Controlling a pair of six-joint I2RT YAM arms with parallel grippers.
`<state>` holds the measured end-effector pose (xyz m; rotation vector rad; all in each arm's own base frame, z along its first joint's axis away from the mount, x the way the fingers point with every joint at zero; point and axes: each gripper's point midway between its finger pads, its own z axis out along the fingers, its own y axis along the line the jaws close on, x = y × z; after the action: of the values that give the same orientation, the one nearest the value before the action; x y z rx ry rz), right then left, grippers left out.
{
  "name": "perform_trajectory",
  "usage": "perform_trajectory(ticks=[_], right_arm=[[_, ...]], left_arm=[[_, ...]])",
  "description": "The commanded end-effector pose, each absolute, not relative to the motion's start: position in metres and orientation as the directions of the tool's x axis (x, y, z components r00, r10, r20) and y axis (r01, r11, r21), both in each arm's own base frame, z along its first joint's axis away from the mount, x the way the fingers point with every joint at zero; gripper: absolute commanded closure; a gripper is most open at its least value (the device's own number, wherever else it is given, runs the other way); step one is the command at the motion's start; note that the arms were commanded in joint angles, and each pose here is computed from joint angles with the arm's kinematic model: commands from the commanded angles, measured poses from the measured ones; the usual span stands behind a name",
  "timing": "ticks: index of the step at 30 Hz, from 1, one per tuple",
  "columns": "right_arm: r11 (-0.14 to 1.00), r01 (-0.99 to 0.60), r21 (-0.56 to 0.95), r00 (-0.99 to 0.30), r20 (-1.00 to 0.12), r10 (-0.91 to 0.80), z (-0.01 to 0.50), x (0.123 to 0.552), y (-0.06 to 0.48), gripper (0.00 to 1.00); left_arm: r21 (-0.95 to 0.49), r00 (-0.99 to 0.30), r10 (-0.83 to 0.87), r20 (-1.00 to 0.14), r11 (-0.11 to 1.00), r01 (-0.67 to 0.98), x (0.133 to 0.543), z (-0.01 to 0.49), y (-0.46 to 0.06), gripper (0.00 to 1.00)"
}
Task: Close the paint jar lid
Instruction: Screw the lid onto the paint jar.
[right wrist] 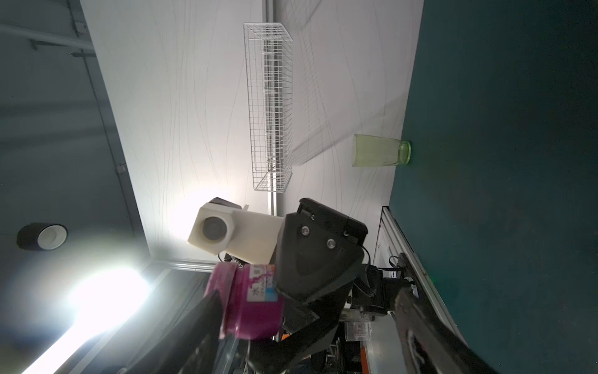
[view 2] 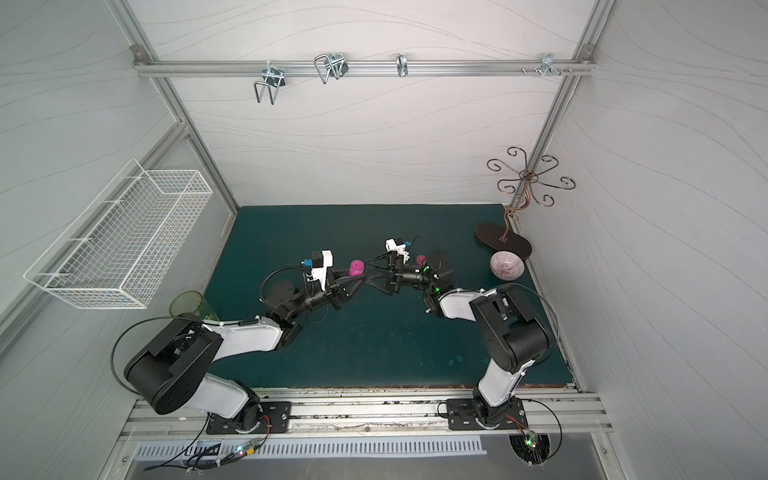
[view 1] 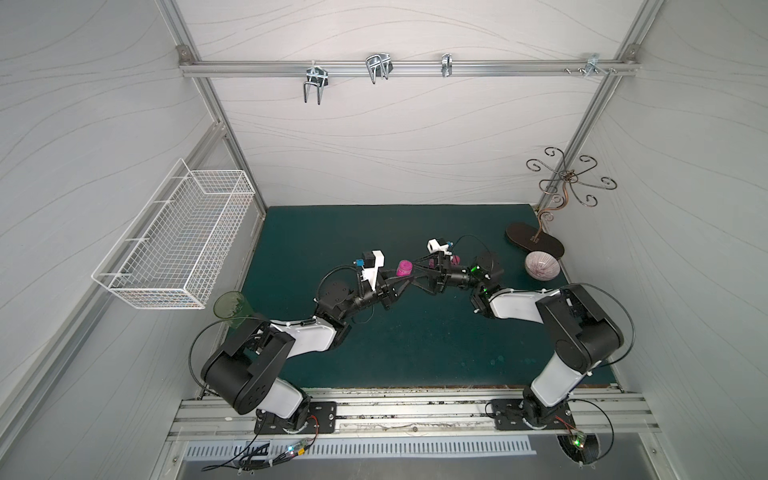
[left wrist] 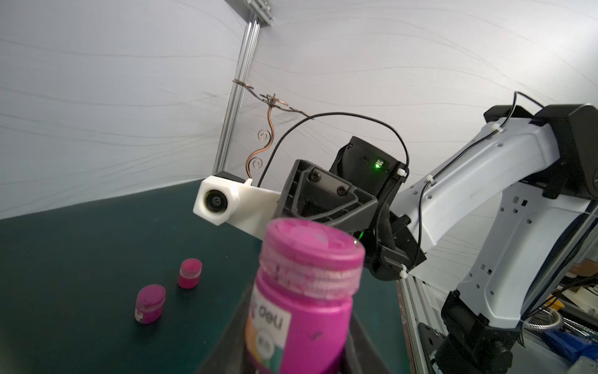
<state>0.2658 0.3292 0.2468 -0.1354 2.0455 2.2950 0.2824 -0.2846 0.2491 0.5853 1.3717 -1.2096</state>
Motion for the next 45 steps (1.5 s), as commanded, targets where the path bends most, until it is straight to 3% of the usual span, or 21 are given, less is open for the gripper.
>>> perform_trajectory(ticks=[1,14,27,34,36,40,45], right_arm=[[-0.209,-0.208,0.956,-0.976,-0.217,-0.020,0.288,0.248,0.329,0.16],[-0.256,-0.233,0.938,-0.966,-0.254,-0.054,0.312,0.234,0.343,0.17],[-0.253,-0.208,0.945,-0.972,-0.228,-0.053,0.310,0.242,0.348,0.50],[-0.244,-0.185,0.952,-0.978,-0.202,-0.047,0.303,0.248,0.350,0.61],[-0.245,-0.183,0.952,-0.979,-0.199,-0.045,0.304,0.249,0.350,0.58],[-0.250,-0.185,0.950,-0.978,-0.203,-0.045,0.309,0.250,0.348,0.43],[-0.197,-0.225,0.954,-0.971,-0.236,-0.034,0.305,0.255,0.310,0.28]], left_arm=[[-0.266,-0.142,-0.355,-0.924,0.331,0.905,0.283,0.275,-0.285,0.99],[-0.281,-0.160,-0.346,-0.924,0.334,0.900,0.288,0.267,-0.288,0.99],[-0.287,-0.177,-0.327,-0.928,0.327,0.900,0.285,0.258,-0.290,0.99],[-0.282,-0.175,-0.322,-0.930,0.322,0.904,0.281,0.257,-0.291,0.99],[-0.281,-0.176,-0.321,-0.931,0.319,0.905,0.280,0.257,-0.291,0.99],[-0.284,-0.179,-0.318,-0.931,0.322,0.903,0.279,0.255,-0.290,0.99],[-0.321,-0.215,-0.319,-0.923,0.330,0.888,0.286,0.248,-0.279,0.99]])
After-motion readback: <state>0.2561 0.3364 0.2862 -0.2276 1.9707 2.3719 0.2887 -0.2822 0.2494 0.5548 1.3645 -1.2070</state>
